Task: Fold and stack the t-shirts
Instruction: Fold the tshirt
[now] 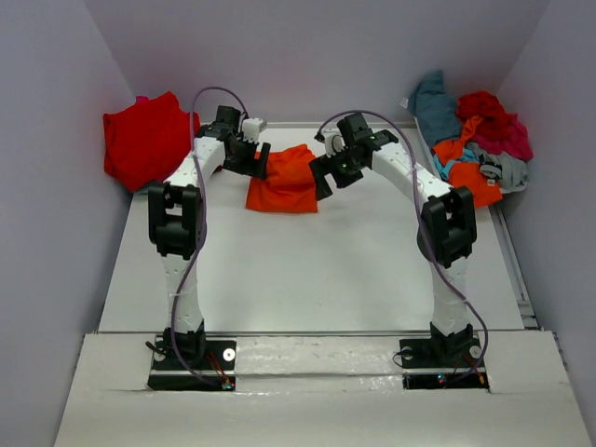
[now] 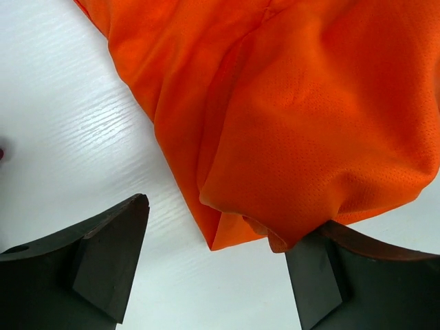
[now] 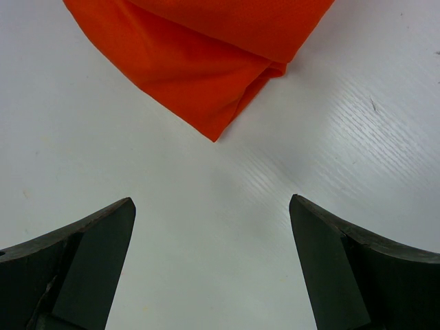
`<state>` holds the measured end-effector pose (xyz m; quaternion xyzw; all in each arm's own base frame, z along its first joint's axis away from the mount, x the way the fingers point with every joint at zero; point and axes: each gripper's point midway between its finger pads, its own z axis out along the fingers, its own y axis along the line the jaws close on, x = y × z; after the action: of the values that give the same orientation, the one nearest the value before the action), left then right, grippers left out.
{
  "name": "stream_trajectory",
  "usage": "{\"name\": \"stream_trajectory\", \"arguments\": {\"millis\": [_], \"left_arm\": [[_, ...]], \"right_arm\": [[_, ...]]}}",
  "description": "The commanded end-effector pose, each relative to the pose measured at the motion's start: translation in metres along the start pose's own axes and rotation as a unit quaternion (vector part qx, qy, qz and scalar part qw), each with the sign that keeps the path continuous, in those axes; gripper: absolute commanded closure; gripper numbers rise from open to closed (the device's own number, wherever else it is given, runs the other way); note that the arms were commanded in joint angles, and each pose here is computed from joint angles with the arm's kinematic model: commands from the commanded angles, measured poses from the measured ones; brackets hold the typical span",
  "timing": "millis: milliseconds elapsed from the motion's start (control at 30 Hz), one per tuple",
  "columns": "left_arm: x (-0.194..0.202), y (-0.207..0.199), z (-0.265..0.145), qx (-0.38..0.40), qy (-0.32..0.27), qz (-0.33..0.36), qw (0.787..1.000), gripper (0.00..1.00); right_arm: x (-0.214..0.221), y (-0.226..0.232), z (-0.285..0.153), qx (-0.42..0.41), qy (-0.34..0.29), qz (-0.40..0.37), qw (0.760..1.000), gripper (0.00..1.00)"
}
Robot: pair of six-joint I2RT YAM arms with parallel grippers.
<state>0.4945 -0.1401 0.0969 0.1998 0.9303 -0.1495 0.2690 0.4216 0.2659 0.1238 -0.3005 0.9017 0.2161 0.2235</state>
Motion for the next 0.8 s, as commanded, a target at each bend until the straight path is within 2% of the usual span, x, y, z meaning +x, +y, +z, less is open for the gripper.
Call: {"name": "stream_trajectory", "arguments": {"millis": [0, 267, 333, 433, 467, 600, 700, 733, 767], "left_arm": [[-0.033, -0.004, -0.04, -0.021, -0.053, 0.013, 0.998, 0.13], [-0.043, -0.017, -0.096, -0.036, -0.105, 0.034, 0.993, 0.12], [-0.038, -0.019, -0.1, -0.037, -0.104, 0.035, 0.993, 0.07], [-0.024, -0.022, -0.103, -0.033, -0.093, 0.035, 0.995, 0.06], [-0.021, -0.023, -0.106, -0.032, -0.093, 0.038, 0.994, 0.06], [0.007, -0.026, -0.096, -0.019, -0.056, 0.047, 0.997, 0.06], [0.025, -0.032, -0.09, -0.009, -0.035, 0.053, 0.998, 0.07], [0.03, -0.032, -0.088, -0.008, -0.029, 0.052, 0.998, 0.07], [0.032, -0.032, -0.087, -0.008, -0.026, 0.052, 0.998, 0.07]], "right_arm": [[-0.018, 0.007, -0.018, -0.007, -0.033, -0.012, 0.999, 0.0], [-0.028, 0.021, -0.024, -0.029, -0.038, -0.02, 0.999, 0.01], [-0.024, 0.023, -0.024, -0.034, -0.035, -0.02, 0.999, 0.02], [-0.02, 0.034, -0.02, -0.045, -0.022, -0.026, 0.998, 0.02], [-0.01, 0.036, -0.013, -0.058, 0.0, -0.016, 0.998, 0.05], [-0.005, 0.041, 0.004, -0.089, 0.021, -0.001, 0.996, 0.17], [-0.007, 0.042, 0.018, -0.095, 0.032, 0.0, 0.995, 0.35], [-0.013, 0.041, 0.022, -0.099, 0.033, 0.0, 0.995, 0.45], [-0.022, 0.043, 0.014, -0.099, 0.021, -0.005, 0.995, 0.5]]}}
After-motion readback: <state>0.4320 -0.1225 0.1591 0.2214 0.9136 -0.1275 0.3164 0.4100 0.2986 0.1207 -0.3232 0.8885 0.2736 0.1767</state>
